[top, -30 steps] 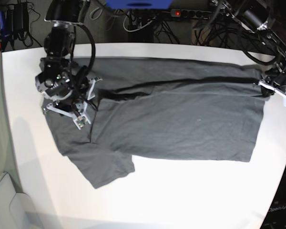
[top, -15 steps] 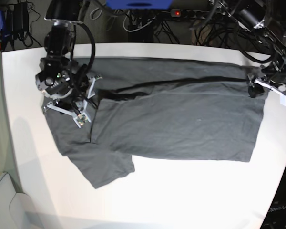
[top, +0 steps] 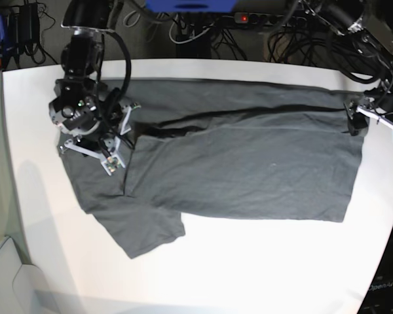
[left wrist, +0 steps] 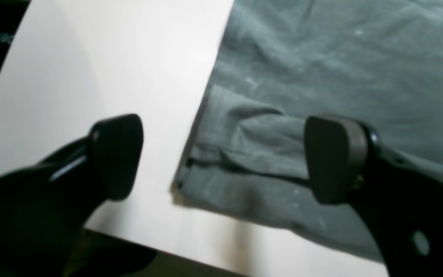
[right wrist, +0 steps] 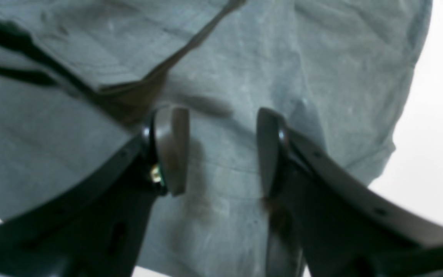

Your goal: Layout the t-shirt on the table in an organized manner, then fold the t-shirt properly

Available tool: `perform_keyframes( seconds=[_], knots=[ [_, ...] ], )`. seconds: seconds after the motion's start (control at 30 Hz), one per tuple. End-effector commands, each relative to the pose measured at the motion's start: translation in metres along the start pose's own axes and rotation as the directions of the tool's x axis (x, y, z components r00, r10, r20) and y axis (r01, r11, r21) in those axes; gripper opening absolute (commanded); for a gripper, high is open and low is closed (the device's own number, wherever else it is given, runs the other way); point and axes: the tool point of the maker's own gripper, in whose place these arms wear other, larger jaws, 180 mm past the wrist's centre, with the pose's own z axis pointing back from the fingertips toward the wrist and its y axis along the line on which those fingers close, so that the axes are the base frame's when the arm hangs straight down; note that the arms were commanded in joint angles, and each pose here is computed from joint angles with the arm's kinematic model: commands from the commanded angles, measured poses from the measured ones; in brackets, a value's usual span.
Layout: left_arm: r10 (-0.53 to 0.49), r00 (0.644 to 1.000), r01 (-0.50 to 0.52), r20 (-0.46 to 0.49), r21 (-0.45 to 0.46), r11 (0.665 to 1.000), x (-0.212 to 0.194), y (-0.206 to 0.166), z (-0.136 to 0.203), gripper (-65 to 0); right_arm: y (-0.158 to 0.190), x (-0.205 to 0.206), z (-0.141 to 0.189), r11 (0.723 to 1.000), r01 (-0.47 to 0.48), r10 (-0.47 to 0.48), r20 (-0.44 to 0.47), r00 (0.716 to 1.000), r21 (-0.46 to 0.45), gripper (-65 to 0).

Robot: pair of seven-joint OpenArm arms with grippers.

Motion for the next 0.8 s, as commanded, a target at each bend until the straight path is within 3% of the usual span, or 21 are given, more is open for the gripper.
perform_keyframes(
  seconds=[0.0, 0.37, 0.7, 0.73, 0.77],
  knots=[
    [-0.021, 0.998, 0.021, 0.051, 0.007, 1.0, 0.015, 0.002, 0.006, 0.0, -0.006, 0.013, 0.004, 1.0, 0.002, -0.001, 0.045, 0.999, -0.015, -35.3],
    [-0.197, 0.98, 0.189, -0.029, -0.167, 0.968, -0.028, -0.059, -0.004, 0.0, -0.006, 0.013, 0.004, 1.0, 0.002, -0.001, 0.045, 0.999, -0.015, -35.3],
    [-0.238, 0.971, 0.226, -0.024, -0.235, 0.945, -0.033, -0.085, -0.007, 0.0, -0.006, 0.013, 0.004, 1.0, 0.001, 0.0, 0.044, 0.999, -0.016, -35.3],
    [-0.247, 0.969, 0.234, -0.025, -0.249, 0.94, -0.034, -0.091, -0.007, -1.3, -0.006, 0.013, 0.004, 1.0, 0.001, 0.0, 0.044, 0.999, -0.016, -35.3],
    [-0.258, 0.966, 0.242, -0.027, -0.262, 0.934, -0.035, -0.096, -0.008, -10.1, -0.006, 0.013, 0.004, 1.0, 0.001, 0.0, 0.044, 0.999, -0.016, -35.3]
  ],
)
